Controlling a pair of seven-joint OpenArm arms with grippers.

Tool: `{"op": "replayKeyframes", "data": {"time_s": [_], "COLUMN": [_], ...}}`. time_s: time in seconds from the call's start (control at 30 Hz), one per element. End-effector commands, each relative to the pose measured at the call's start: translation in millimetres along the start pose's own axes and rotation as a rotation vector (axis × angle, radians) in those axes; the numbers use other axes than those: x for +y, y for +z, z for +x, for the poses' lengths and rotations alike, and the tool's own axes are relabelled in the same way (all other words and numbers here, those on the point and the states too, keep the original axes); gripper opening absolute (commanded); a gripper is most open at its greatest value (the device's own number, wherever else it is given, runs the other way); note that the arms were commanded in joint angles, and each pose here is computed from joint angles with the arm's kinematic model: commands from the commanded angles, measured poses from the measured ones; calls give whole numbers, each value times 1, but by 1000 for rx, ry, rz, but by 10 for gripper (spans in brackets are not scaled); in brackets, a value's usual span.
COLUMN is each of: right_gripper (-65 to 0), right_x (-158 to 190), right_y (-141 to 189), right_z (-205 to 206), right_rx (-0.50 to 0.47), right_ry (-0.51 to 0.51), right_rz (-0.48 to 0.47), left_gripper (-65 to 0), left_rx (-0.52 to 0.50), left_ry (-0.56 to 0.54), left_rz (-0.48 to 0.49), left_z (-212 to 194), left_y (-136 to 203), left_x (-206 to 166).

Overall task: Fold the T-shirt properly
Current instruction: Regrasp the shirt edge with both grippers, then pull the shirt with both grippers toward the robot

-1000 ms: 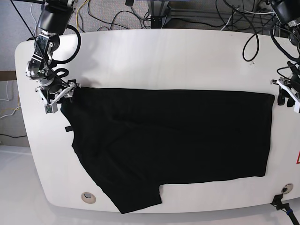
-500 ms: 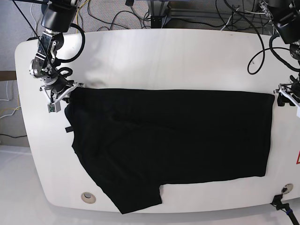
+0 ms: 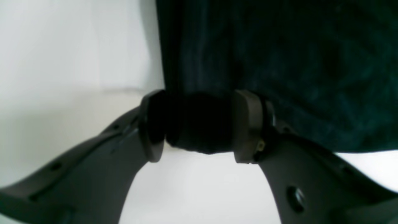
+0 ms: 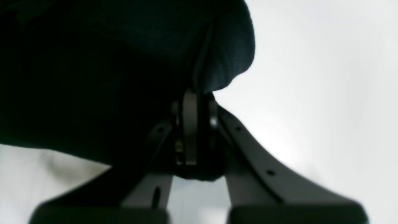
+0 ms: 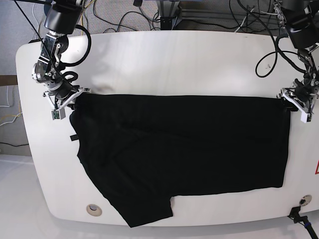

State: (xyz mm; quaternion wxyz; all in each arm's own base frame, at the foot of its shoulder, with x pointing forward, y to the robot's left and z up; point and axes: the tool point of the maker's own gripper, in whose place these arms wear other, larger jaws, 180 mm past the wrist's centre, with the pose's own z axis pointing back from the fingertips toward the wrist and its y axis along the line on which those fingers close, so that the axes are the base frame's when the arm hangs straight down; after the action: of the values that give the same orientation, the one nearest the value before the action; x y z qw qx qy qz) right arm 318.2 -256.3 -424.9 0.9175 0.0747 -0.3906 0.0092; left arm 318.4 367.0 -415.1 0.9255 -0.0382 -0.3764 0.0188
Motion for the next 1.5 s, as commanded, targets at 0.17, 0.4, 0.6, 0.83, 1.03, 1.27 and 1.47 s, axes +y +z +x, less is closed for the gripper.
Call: {"op": "replayKeyframes", "data": {"time_s": [0.17,0.4,0.6,0.83,1.03,1.27,1.47], "right_gripper": [-650,-650,-650,-650,-650,-650,-650], "right_x": [-2,12,30,33,38,41,40], "right_y": [2,7,42,96,124,137,137], "right_z": [0,-13,-43,-88,-111,-124,-125], "right_rx": [23,28,69,139,193,227,231], "right_ry": [23,20,77,106,140,151,154], "right_rz": [-4,10,4,-37,-42,-40,-45], "left_gripper": [-621,-650,-650,-650,-650,-650,-650], "left_rx": [-6,-10,52,118,147,214,232], "left_ry": [-32,-64,-206,-286,-310,-290,-287], "left_rz": [15,23,38,83,67,111,111], "left_z": [8,-5,-38,-69,-81,-102,-110], "left_y": [4,13,49,96,115,133,137], "left_x": [6,7,5,18,25,42,42]}}
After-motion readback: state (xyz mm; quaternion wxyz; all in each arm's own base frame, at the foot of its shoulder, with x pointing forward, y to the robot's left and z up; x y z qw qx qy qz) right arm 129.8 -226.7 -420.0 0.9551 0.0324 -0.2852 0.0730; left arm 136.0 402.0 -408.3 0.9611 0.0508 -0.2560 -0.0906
